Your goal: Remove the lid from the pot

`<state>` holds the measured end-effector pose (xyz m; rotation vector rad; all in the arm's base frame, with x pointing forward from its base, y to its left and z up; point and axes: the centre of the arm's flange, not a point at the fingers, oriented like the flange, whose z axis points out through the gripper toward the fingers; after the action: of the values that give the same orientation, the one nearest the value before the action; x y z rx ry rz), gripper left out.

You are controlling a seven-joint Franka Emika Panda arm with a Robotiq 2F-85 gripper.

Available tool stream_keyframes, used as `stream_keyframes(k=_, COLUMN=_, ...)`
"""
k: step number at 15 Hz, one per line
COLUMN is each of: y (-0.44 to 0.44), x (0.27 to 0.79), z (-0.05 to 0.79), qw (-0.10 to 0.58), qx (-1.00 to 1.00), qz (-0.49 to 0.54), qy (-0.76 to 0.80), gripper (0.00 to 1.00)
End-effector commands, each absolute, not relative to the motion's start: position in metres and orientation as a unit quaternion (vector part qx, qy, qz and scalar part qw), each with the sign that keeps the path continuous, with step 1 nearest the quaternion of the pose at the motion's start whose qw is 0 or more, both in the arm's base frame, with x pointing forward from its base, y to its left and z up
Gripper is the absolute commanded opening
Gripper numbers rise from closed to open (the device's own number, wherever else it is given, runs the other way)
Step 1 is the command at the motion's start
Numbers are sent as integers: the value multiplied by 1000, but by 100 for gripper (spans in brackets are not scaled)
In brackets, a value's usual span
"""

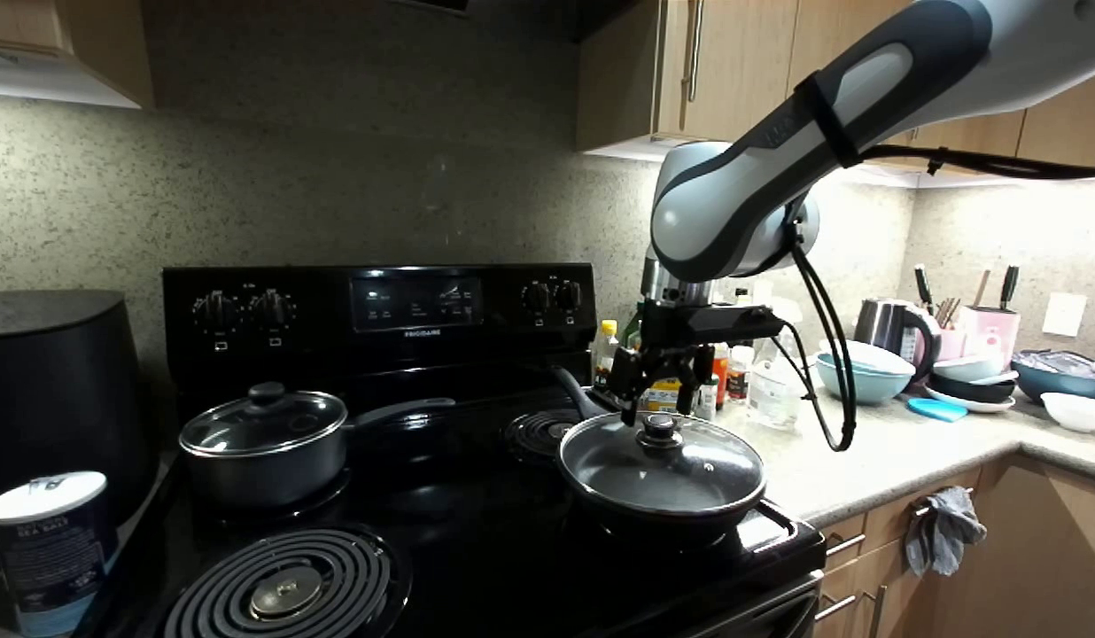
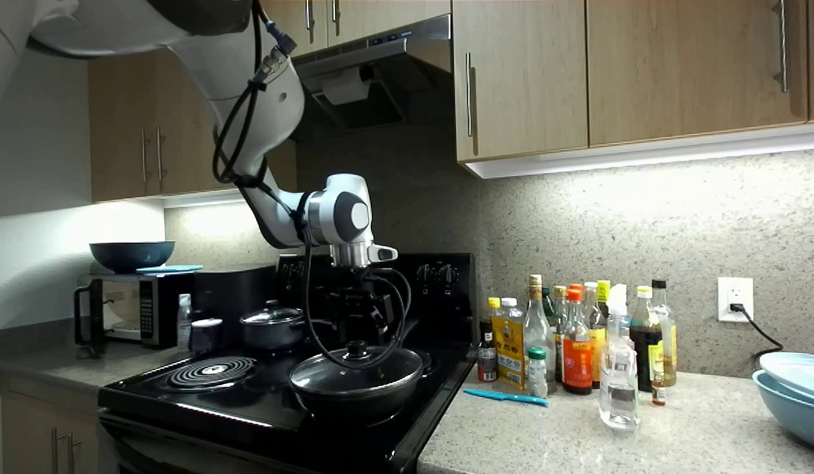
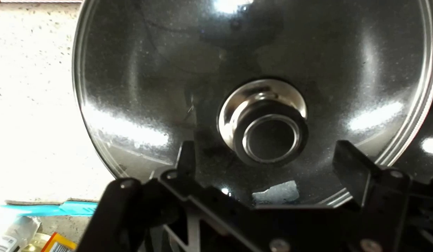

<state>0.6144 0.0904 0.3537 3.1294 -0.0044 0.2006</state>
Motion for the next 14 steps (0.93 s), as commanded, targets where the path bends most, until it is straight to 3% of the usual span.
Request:
stream_keyframes(k=1, y=99, x=596, z=361, qw=-2, qx=998, qz=62, qy=7, gripper=100)
stream_keyframes(k=6, y=106, x=581, z=362, qw=-8, qx=999, qz=53, qy=-2, gripper=100)
stream_keyframes(k=7, y=106, x=599, z=357, qw=-3, qx=998, qz=60, qy=10, gripper=100)
stream_keyframes(k=14, y=99, x=599, z=350, qw=-9, qx=999, qz=53, qy=2, gripper=100)
